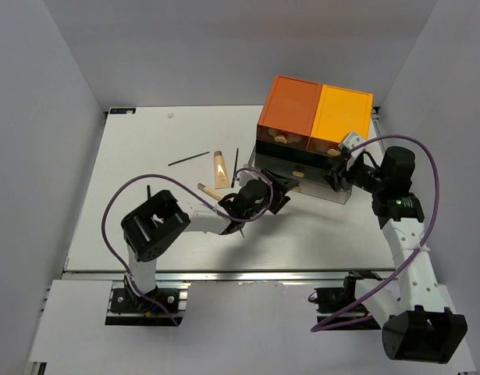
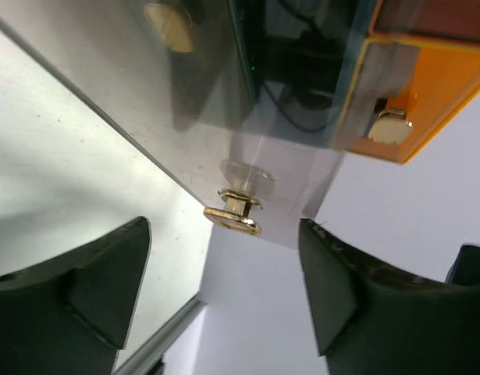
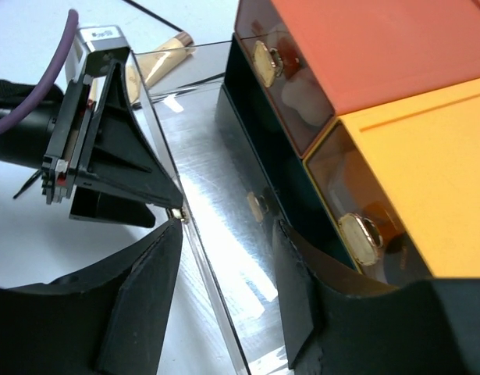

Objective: Organize the makeup

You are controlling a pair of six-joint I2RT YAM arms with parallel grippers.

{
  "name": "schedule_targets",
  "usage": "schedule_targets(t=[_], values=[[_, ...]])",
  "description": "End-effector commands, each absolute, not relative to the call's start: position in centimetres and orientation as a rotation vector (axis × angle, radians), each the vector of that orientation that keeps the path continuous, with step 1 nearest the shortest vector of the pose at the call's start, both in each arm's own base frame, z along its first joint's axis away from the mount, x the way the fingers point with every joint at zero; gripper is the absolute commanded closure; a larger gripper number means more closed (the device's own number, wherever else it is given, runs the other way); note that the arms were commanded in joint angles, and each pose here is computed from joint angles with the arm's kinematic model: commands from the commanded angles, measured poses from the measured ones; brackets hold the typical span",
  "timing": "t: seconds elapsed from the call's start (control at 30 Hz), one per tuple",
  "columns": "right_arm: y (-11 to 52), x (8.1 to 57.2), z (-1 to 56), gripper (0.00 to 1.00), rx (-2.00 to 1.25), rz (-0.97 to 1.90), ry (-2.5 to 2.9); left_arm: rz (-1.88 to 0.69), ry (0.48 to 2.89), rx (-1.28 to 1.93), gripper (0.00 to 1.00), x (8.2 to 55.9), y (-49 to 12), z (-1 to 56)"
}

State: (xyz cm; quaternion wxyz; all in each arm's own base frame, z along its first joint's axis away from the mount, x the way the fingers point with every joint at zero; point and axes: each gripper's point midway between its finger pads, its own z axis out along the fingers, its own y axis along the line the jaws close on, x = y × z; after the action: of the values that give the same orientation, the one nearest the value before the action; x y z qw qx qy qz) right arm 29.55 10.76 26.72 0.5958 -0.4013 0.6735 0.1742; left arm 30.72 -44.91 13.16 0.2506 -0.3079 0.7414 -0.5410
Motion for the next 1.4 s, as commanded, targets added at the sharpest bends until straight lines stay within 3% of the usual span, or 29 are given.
schedule_targets(t=[0.0, 0.03, 0.3, 0.53, 0.63, 0.7, 0.8, 0.83, 0.87, 0.9, 0.93, 0.97, 1.03, 1.17, 1.37], values=[[11.5, 29.1, 28.3, 0.44, -0.963, 0.453, 1.516, -1.497, 1.945, -0.759, 0.12, 30.8, -44.5, 17.5], [11.6, 29.0, 28.5, 0.43, -0.968, 0.457, 1.512, -1.5, 1.935, -0.743, 0.08, 30.8, -44.5, 18.2], [14.0, 25.8, 29.0, 0.43, -1.141, 0.649, 1.415, -1.321, 2.006, -0.716, 0.07, 28.8, -40.0, 19.3], [19.5, 22.0, 28.3, 0.51, -1.33, 0.881, 1.369, -1.086, 1.878, -0.817, 0.15, 27.9, -31.1, 22.5], [23.3, 21.1, 26.2, 0.56, -1.333, 0.918, 1.506, -0.912, 1.83, -0.862, 0.31, 27.3, -26.0, 22.6], [25.6, 20.1, 24.1, 0.63, -1.356, 0.952, 1.557, -0.806, 1.816, -0.862, 0.48, 26.9, -23.0, 22.5], [28.6, 19.4, 21.3, 0.62, -1.355, 0.882, 1.647, -0.678, 1.768, -0.781, 0.63, 26.0, -18.3, 24.4], [29.4, 19.3, 20.6, 0.62, -1.351, 0.861, 1.677, -0.66, 1.737, -0.747, 0.63, 25.4, -16.7, 26.2], [30.6, 19.5, 18.6, 0.62, -1.314, 0.801, 1.785, -0.588, 1.744, -0.714, 0.63, 24.9, -15.2, 26.2], [31.1, 19.7, 17.3, 0.51, -1.284, 0.752, 1.857, -0.56, 1.735, -0.694, 0.6, 24.5, -14.2, 26.8], [32.1, 20.0, 17.1, 0.45, -1.266, 0.715, 1.896, -0.521, 1.731, -0.659, 0.41, 24.0, -13.1, 27.3], [33.0, 20.0, 14.0, 0.43, -1.261, 0.629, 2.021, -0.509, 1.716, -0.65, 0.31, 23.1, -11.6, 28.2], [34.5, 20.4, 13.4, 0.41, -1.252, 0.596, 2.108, -0.448, 1.704, -0.622, 0.18, 22.3, -9.6, 28.9], [37.1, 22.4, 9.0, 0.42, -1.22, 0.455, 2.243, -0.361, 1.716, -0.594, 0.1, 20.6, -6.5, 29.8], [38.3, 26.0, 6.4, 0.45, -1.172, 0.274, 2.258, -0.282, 1.804, -0.475, 0.05, 20.7, -7.3, 29.0]])
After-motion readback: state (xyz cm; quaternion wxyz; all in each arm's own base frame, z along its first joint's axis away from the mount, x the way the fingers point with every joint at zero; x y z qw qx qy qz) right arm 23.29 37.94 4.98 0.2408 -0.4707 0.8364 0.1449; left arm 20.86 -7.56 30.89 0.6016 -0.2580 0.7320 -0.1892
